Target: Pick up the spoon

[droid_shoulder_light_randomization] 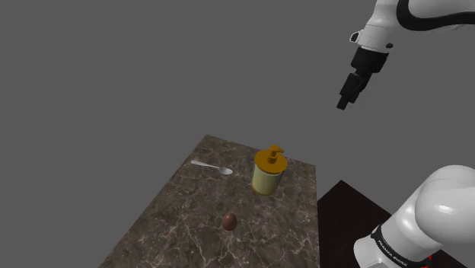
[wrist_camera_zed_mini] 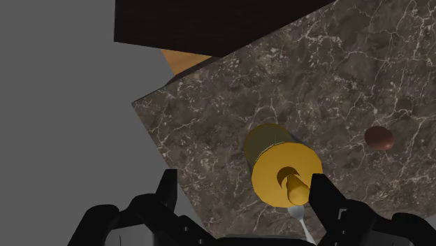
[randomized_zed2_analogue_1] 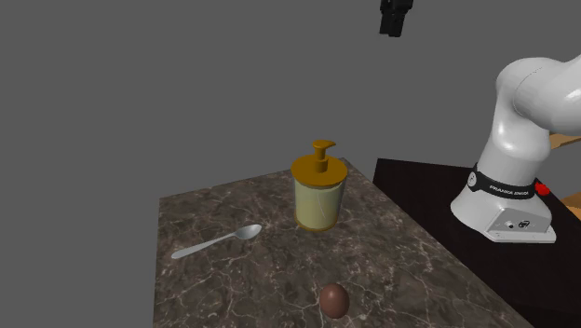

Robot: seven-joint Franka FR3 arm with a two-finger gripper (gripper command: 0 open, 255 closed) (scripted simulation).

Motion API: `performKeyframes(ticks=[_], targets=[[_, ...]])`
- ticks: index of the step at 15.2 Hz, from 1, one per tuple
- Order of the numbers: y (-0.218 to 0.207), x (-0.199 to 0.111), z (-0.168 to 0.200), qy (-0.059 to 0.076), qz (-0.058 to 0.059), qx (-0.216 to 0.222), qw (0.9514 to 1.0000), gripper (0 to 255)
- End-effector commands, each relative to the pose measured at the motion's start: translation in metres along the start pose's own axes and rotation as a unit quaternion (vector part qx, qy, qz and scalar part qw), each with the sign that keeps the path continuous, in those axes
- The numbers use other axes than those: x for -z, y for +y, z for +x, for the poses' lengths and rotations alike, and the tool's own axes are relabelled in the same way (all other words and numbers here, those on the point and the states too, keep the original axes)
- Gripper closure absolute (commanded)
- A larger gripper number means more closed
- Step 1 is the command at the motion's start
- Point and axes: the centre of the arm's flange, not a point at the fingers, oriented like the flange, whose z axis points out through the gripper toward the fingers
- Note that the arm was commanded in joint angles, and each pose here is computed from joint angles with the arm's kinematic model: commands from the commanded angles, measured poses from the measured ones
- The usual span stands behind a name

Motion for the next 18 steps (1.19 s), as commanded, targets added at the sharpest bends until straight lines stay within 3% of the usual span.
performKeyframes(ticks=[1, 18], targets=[[0.0, 0.0, 0.0, 0.0, 0.0, 0.0, 1.0, 0], [-0.069, -0.157, 0.129, 0.039, 0.023, 0.056, 0.9974, 0]])
